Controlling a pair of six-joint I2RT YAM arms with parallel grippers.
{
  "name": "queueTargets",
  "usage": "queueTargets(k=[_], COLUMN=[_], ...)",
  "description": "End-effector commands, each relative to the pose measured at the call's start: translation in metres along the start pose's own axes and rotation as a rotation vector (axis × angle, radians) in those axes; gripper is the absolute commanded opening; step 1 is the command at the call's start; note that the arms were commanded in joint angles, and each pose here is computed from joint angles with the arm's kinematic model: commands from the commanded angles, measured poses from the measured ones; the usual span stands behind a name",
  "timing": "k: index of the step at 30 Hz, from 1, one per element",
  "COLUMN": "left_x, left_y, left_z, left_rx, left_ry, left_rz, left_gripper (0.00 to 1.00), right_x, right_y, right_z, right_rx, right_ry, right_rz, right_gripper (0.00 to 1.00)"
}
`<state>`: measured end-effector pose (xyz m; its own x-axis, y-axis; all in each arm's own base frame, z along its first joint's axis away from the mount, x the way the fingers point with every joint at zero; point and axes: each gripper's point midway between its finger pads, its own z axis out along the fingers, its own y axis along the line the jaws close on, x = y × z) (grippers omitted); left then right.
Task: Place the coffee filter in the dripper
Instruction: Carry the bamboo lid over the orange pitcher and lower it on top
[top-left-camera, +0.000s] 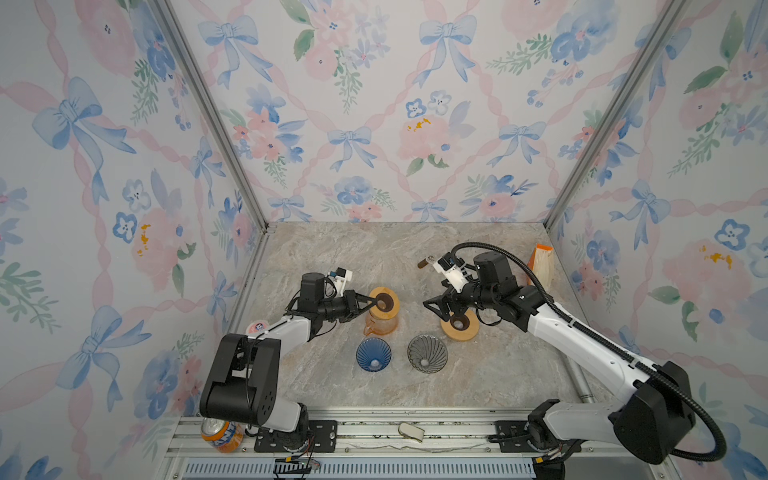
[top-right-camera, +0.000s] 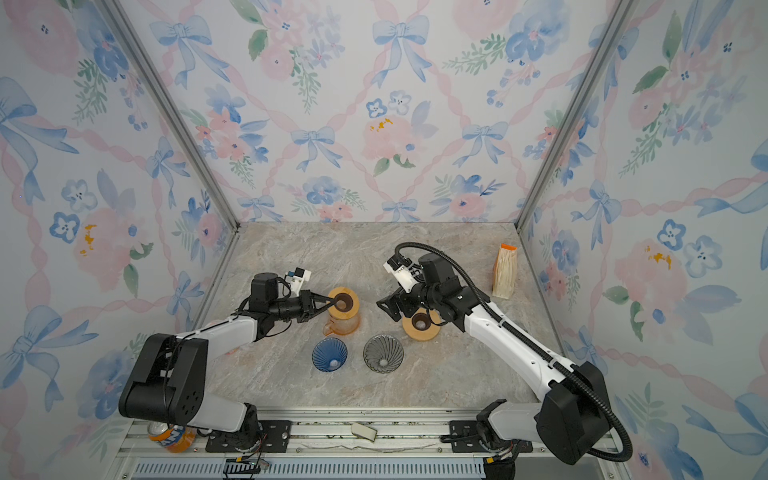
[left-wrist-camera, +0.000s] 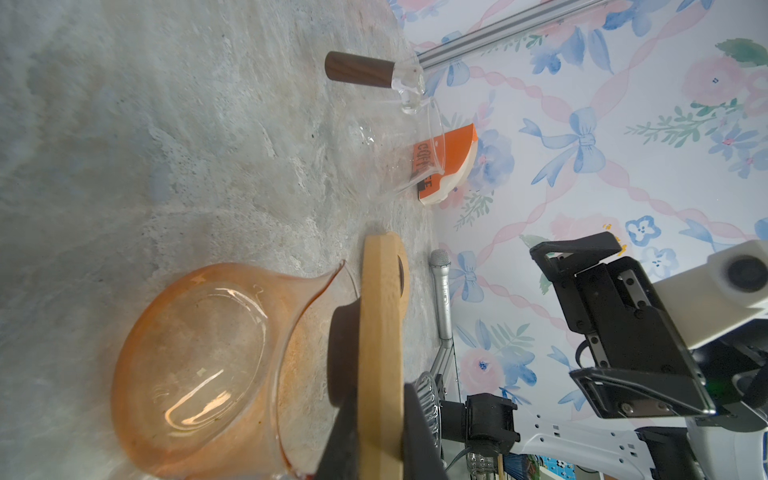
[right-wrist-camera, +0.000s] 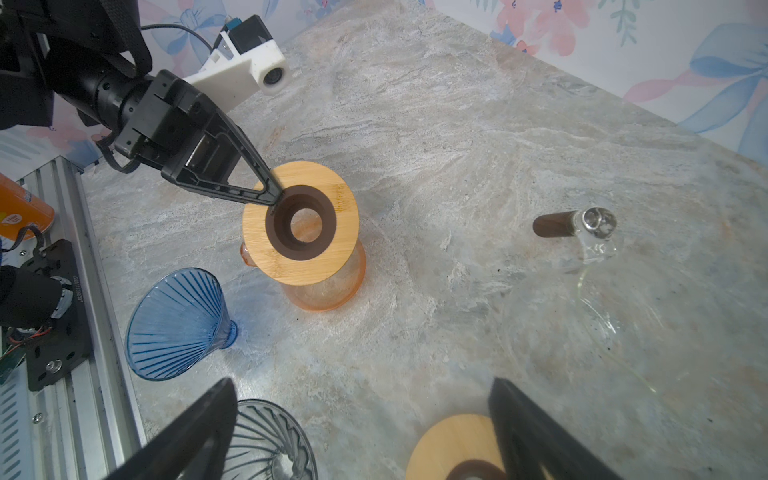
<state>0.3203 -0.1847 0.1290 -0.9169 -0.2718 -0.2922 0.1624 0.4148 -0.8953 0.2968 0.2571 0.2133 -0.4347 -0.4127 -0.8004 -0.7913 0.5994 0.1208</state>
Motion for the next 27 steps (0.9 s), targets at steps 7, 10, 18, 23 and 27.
queueTargets(k=[7, 10, 18, 23, 27], left_x=[0.004, 0.004, 0.004, 0.001, -0.002], left_y=[0.016, 0.018, 0.022, 0.023, 0.02], left_z=[-0.003, -0.004, -0.005, -0.008, -0.01], left_rx=[-0.013, -0.015, -0.017, -0.022, -0.016], left_ry=[-0.008, -0.011, -0.02, -0.035, -0.044], left_rz=[-0.037, -0.041, -0.048, -0.046, -0.037], left_gripper=[0.13, 0.17, 0.24, 0.29, 0.33], right_x=[-0.004, -0.005, -0.006, -0.007, -0.007], right_y=[0.004, 0.003, 0.004, 0.004, 0.004], right_z=[0.003, 0.003, 0.004, 0.004, 0.004], right_rx=[-0.006, -0.005, -0.01, -0.009, -0.009], right_ry=[0.007, 0.006, 0.006, 0.006, 0.005], right_rz=[-0.017, -0.018, -0.019, -0.02, -0.019], right_gripper=[0.96, 0.96, 0.96, 0.97, 0.97])
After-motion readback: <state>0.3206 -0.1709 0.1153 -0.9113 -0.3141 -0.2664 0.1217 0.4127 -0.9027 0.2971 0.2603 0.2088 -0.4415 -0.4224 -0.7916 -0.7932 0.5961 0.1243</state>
